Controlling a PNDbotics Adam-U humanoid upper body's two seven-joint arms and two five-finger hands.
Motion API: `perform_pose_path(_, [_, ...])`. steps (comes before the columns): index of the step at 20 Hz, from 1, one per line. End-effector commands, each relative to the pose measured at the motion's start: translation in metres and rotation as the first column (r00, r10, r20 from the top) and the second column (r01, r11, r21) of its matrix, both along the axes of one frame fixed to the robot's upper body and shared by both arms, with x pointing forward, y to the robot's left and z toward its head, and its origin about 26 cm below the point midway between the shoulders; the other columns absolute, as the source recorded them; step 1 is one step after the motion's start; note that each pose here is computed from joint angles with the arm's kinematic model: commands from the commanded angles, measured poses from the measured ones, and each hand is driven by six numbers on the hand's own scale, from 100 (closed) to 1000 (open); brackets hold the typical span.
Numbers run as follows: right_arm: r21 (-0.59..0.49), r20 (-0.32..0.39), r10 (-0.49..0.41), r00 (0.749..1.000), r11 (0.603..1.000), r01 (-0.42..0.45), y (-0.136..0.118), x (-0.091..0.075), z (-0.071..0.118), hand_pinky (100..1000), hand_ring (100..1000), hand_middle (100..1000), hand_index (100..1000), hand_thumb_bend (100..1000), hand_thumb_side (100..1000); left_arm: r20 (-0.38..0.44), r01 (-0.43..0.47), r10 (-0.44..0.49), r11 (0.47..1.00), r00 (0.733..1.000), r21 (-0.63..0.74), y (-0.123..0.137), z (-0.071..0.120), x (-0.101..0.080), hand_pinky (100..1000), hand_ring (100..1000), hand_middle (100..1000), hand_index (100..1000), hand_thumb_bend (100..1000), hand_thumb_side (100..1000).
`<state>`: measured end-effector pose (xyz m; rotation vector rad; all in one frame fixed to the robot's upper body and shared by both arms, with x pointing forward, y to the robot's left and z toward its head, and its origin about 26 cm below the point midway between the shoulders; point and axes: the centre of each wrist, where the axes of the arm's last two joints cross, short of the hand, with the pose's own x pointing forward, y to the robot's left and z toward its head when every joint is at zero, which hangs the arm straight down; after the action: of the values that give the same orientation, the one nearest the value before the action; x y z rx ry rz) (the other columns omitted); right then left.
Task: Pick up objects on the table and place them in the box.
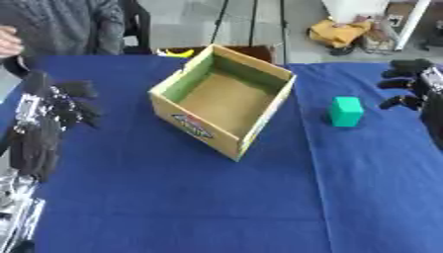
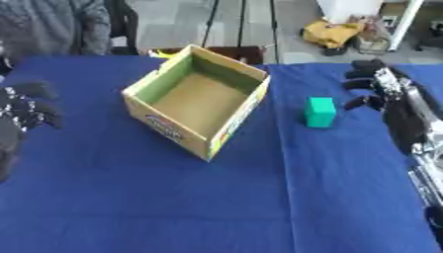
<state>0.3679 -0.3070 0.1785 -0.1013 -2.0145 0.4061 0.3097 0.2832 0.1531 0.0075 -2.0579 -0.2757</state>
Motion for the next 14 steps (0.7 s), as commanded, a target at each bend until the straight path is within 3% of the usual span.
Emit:
perform_pose_path(1, [-0.076, 0.062, -0.034, 0.998, 0.996, 0.039, -0.014, 0.003, 0.024, 538, 749, 720, 837, 100, 794, 0.044, 0.009, -0.009, 1.0, 0.999, -0.003, -0.003, 0.011, -0.001, 489, 545, 600, 734, 402, 980])
perform_pose_path(7, [-0.288, 0.146, -0.043, 0.988, 0.954, 0.084, -0.025, 0.015, 0.056, 572, 799, 771, 889, 100, 732, 0.047, 0.016, -0.017, 1.0, 0.999, 0.002, -0.004, 0.012, -0.001, 488, 545, 599, 734, 399, 983])
perform_pose_path(11, [-0.475, 0.185, -0.015, 0.983, 0.874, 0.103, -0.029, 0.028, 0.072, 625, 843, 811, 914, 100, 578, 0.049, 0.024, -0.024, 1.0, 0.999, 0.012, -0.004, 0.013, 0.0, 488, 545, 599, 735, 399, 984])
perform_pose_path(14, [-0.599, 0.193, 0.001, 0.981, 0.793, 0.117, -0.033, 0.04, 0.078, 666, 868, 835, 926, 100, 512, 0.05, 0.03, -0.031, 0.999, 0.998, 0.022, -0.005, 0.014, 0.0, 488, 545, 599, 735, 397, 985])
